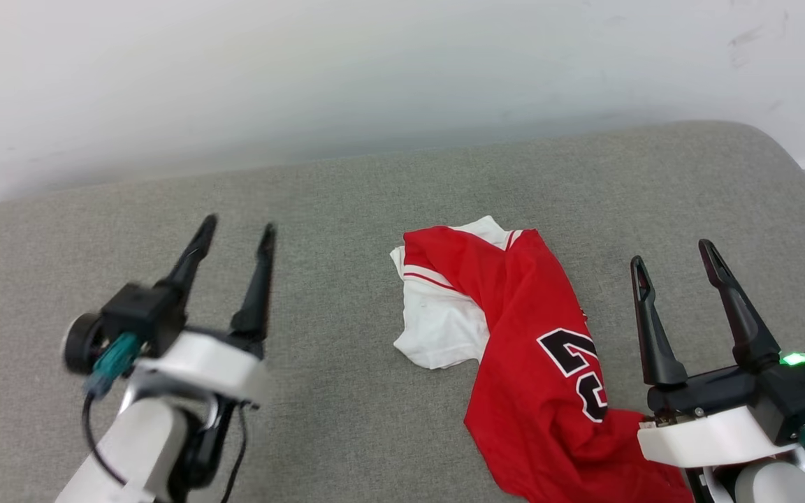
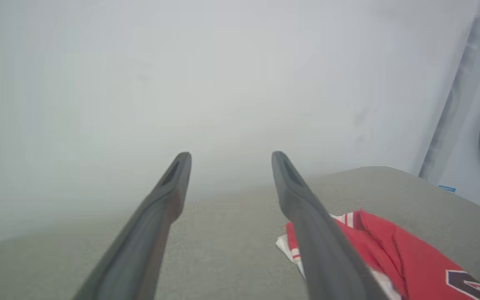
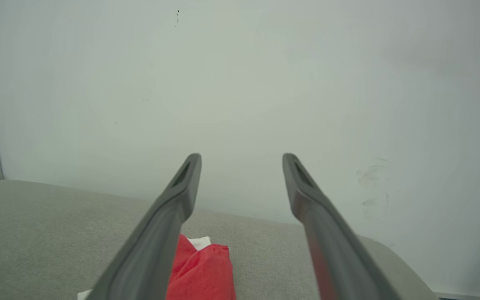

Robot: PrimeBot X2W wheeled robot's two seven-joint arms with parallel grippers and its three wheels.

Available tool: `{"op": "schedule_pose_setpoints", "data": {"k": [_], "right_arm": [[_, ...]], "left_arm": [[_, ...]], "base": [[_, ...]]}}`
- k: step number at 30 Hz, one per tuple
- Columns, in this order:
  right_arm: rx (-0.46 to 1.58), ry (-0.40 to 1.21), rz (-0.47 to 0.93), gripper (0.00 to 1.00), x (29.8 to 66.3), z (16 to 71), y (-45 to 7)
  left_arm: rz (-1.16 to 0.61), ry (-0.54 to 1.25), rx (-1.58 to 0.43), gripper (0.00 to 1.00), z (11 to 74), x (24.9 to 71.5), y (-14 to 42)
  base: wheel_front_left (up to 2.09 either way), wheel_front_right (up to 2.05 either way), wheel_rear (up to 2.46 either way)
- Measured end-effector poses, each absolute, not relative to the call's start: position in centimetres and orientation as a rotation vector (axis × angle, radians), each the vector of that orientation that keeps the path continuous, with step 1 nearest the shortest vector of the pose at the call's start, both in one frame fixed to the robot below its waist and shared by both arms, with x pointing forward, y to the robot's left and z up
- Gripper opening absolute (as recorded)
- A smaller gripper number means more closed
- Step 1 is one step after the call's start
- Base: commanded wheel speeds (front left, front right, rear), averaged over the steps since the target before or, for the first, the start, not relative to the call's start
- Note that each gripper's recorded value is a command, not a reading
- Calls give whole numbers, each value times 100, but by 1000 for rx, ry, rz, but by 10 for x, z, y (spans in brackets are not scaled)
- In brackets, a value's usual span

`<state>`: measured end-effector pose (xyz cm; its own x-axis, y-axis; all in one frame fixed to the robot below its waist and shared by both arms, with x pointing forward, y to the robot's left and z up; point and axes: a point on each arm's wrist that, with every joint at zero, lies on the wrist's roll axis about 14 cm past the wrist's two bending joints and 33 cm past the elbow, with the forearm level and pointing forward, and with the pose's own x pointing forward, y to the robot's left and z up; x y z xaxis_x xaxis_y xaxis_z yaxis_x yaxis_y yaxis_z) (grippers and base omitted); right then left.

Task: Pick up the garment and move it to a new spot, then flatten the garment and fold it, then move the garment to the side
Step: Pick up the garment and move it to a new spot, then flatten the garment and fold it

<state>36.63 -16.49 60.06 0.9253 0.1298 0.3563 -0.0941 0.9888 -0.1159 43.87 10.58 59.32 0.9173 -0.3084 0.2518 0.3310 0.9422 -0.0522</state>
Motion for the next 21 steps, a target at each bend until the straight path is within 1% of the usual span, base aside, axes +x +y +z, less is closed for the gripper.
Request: {"op": "schedule_pose_setpoints", "data": {"k": [4,7,12,17,21], "right_arm": [[-95,-385,115,100,365,605,-165],[-93,-388,110,100,364,606,-166],[-87,-375,108,100,363,601,-167],[-86,-376,109,100,363,602,-167],[-83,-373,111,100,361,601,-166]], "left_arm": [[-254,-250,-24,100,584,418,137],[-229,-207,-22,100,565,401,145],[-271,-149,-60,100,542,381,134],[-299,-130,-85,100,533,373,121],[-350,-80,-89,100,517,367,109]], "base": [[0,0,0],[0,0,0],[0,0,0],[0,0,0],[0,0,0]]}}
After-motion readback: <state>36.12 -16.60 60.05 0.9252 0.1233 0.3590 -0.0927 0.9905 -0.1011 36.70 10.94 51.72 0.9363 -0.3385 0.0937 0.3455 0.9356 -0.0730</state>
